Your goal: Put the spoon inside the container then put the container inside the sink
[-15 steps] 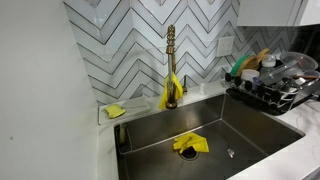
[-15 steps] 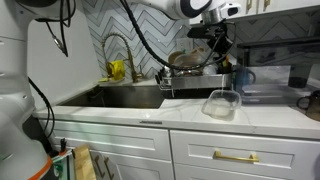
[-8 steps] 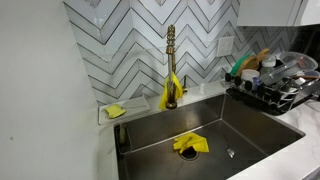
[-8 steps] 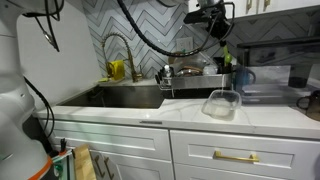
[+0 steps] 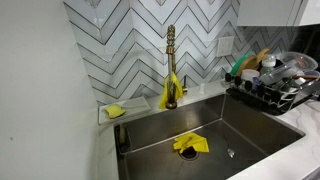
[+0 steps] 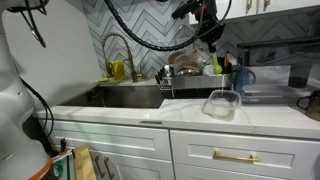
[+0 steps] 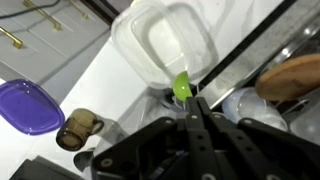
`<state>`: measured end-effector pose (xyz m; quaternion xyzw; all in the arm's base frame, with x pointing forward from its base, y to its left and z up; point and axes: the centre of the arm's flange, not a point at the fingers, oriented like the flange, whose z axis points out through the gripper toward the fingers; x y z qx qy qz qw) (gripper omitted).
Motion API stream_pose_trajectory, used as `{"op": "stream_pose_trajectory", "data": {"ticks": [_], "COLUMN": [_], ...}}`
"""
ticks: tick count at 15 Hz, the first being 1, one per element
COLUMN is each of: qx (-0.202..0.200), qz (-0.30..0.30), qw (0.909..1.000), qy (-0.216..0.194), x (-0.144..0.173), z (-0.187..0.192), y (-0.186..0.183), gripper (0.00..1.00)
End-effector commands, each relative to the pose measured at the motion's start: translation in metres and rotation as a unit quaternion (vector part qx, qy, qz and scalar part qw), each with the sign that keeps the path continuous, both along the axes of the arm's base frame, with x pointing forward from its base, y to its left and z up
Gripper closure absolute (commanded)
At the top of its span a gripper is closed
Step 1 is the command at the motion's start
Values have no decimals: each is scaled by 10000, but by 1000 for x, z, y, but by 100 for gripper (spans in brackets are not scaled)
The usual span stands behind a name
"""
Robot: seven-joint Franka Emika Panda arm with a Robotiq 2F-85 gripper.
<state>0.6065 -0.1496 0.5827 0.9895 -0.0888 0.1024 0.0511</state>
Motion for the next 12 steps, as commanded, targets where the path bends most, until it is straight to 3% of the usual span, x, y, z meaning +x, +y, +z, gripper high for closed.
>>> {"op": "stream_pose_trajectory", "data": {"ticks": [1, 11, 12], "qx": [-193, -584, -646], "qz": [127, 99, 54], "qw": [9962, 9911, 9909], "qy": [836, 1195, 1178], "x": [-11, 13, 15], "z": [-38, -100, -103], "y": [-2, -13, -14], "gripper": [99, 99, 72]}}
